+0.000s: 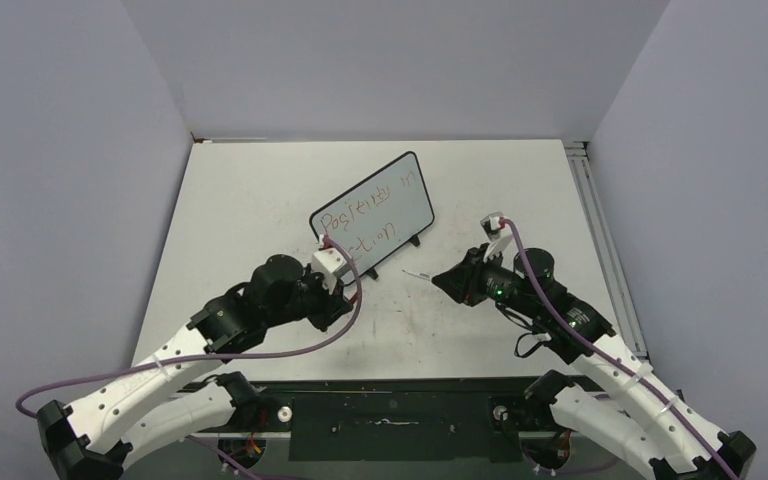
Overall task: Write a sentence on the whiteboard
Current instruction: Close the whiteboard marker at the center of the board.
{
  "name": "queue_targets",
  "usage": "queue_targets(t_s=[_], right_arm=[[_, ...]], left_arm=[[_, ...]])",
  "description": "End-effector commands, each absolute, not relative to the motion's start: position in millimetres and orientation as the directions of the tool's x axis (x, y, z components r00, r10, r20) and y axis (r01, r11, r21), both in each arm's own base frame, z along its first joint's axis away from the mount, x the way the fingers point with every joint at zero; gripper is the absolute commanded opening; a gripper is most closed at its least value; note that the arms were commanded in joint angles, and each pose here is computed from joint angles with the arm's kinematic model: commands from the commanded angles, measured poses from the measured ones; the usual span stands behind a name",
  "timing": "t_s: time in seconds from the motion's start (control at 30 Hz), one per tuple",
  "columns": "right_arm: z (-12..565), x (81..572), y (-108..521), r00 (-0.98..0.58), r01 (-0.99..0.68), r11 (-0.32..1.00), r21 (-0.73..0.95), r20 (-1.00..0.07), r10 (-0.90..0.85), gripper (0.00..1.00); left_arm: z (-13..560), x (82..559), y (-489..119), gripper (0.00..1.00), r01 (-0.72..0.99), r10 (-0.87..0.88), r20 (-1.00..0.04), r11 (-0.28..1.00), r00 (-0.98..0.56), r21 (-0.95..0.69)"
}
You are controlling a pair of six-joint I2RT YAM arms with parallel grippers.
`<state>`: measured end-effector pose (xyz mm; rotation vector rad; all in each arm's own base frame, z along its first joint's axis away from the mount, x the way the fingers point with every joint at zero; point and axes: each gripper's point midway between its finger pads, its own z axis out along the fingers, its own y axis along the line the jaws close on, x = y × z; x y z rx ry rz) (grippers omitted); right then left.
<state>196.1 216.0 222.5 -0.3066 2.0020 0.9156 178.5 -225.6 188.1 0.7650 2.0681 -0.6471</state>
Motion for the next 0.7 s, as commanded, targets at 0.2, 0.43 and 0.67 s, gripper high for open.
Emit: queue_targets(t_s=[0.2, 0.43, 0.67], right_arm=[[283, 148, 256, -0.653, -0.734, 0.231, 0.638, -0.757, 0.014, 0.06], [292, 131, 261, -0.662, -0.747, 0.118, 0.655, -0.748, -0.04, 0.07], [277, 130, 257, -0.671, -0.739, 0.161, 0.654, -0.735, -0.093, 0.07]], left_arm=[[207, 118, -242, 0.0, 0.917, 0.291, -0.904, 0.339, -0.313, -0.209], [205, 111, -247, 0.0, 0.93, 0.309, -0.897, 0.286, -0.315, -0.228], [207, 112, -246, 0.0, 0.931, 0.305, -0.902, 0.293, -0.306, -0.218]])
